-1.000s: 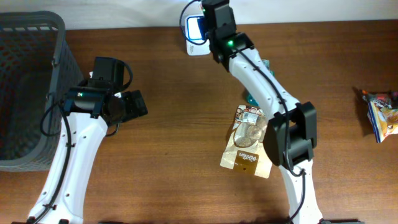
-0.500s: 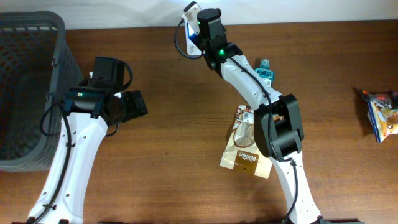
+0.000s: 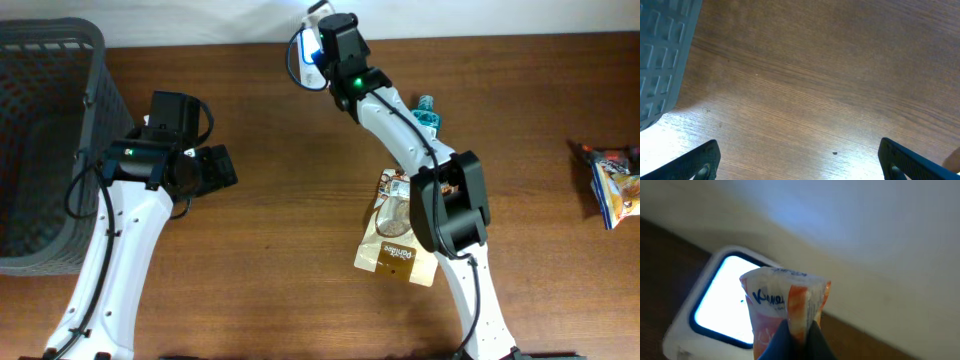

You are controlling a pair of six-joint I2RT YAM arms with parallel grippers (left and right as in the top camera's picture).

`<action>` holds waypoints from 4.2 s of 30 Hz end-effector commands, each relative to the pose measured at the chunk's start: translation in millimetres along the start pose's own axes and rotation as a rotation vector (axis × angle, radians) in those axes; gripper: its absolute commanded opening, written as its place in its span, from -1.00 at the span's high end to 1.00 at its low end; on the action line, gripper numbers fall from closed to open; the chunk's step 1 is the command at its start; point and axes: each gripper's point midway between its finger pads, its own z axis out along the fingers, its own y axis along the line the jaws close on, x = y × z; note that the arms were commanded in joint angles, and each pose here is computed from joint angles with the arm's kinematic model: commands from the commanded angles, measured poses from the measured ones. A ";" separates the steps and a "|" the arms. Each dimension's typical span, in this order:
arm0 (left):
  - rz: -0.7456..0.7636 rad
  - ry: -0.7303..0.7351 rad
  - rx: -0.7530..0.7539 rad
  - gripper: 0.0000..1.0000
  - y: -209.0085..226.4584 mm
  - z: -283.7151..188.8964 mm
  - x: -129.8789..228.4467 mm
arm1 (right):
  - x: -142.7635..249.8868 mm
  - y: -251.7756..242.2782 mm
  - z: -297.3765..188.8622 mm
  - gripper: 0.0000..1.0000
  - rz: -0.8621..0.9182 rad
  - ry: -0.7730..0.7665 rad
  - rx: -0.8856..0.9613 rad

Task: Scan the item barcode
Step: 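Hold the Kleenex pack in front of the white scanner, then carry the Kleenex pack to the table's right edge and release, then reach the right gripper back to the clear plastic bag, then grasp the clear plastic bag's edge with the right gripper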

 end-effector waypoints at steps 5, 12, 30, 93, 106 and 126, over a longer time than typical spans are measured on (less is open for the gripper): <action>-0.020 -0.024 -0.003 -0.98 3.1 -6.1 -4.6 | 3.1 -223.0 -77.3 0.92 0.590 0.069 0.292; -0.020 -0.024 -0.003 -0.98 3.1 -6.1 -4.6 | 210.9 -378.1 -148.5 0.92 1.000 0.518 0.645; -0.020 -0.024 -0.003 -0.98 3.1 -6.1 -4.6 | 383.2 -464.6 -244.7 0.28 1.253 0.797 0.843; -0.021 -0.024 -0.003 -0.98 3.0 -6.1 -4.7 | 99.5 -63.3 -295.8 -0.97 0.456 0.952 -0.406; -0.021 -0.024 -0.003 -0.98 3.0 -6.1 -4.7 | 133.1 -52.6 -337.6 -0.97 0.430 1.036 -0.163; -0.020 -0.024 -0.003 -0.98 3.1 -6.1 -4.6 | 270.6 31.4 -260.2 -0.97 0.588 1.098 -0.177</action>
